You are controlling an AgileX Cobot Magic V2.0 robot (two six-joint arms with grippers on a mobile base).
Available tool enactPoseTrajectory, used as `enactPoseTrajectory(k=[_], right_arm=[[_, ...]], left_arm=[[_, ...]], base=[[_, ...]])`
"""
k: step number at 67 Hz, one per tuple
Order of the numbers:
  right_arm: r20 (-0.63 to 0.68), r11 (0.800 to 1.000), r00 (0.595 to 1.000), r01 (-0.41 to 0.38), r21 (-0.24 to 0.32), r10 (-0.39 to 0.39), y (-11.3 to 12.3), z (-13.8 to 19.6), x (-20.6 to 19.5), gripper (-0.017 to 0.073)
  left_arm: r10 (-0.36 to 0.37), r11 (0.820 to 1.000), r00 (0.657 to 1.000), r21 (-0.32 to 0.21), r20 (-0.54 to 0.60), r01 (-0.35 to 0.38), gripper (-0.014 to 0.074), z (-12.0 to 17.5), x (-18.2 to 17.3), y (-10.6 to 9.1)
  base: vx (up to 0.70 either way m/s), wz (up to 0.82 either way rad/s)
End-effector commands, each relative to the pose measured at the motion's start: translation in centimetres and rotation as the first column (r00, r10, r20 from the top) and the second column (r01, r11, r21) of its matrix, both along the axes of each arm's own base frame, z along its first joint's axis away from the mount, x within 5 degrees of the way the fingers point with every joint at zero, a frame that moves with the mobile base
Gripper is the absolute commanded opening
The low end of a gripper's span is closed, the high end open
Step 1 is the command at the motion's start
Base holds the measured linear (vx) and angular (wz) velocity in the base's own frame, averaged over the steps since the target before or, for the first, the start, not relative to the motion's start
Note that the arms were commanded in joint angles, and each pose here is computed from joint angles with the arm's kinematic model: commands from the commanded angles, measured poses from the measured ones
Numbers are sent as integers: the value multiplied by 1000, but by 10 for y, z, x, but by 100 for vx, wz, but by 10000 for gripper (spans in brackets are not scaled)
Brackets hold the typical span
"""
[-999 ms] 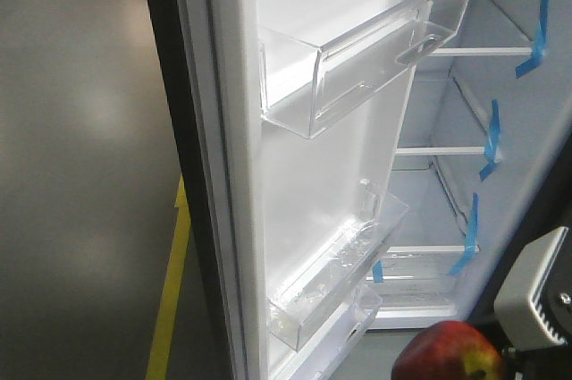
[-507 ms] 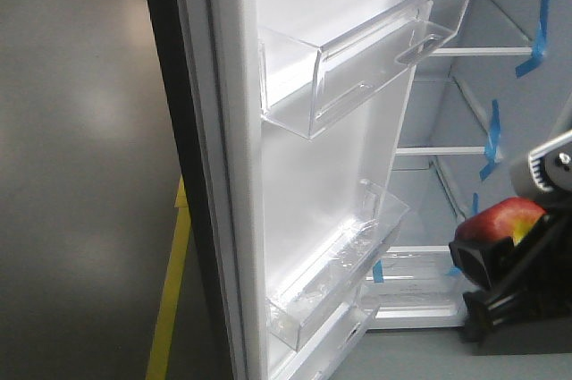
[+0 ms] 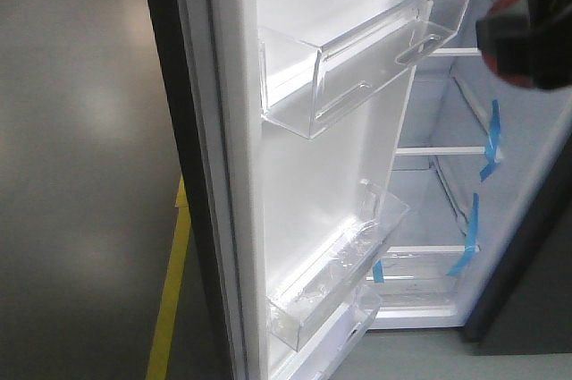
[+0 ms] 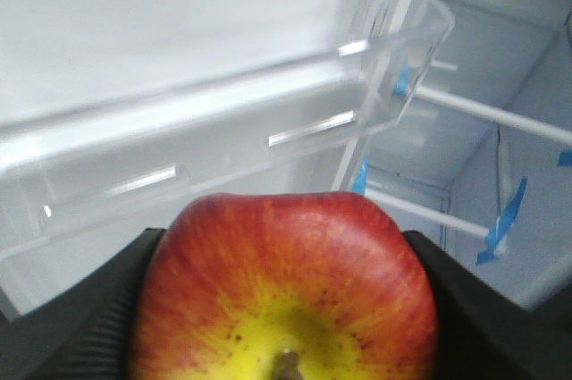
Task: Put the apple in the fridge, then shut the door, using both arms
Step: 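Raise the right gripper with the apple over the upper door bin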
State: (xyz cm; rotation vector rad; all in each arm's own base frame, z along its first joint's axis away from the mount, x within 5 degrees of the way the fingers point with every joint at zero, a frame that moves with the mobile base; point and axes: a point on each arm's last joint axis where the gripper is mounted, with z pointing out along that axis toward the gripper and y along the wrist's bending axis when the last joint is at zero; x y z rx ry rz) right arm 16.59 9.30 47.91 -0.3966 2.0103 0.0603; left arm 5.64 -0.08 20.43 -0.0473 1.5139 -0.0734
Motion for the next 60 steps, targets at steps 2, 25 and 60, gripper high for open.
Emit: enactPoseTrajectory(k=[2, 25, 60], right_arm=[[140, 1000, 990, -8, 10, 7, 1, 41, 6, 168], [158, 1000, 987, 29, -10, -27, 30, 85, 47, 171], [61, 979, 995, -91, 182, 81, 1, 56, 153, 172]], left_arm=[[1, 1000, 995, -13, 104, 1, -6, 13, -3, 0], [1, 1000, 995, -13, 104, 1, -6, 13, -3, 0], [1, 1000, 995, -13, 104, 1, -6, 13, -3, 0]], base=[[0, 0], [0, 0], [0, 0]])
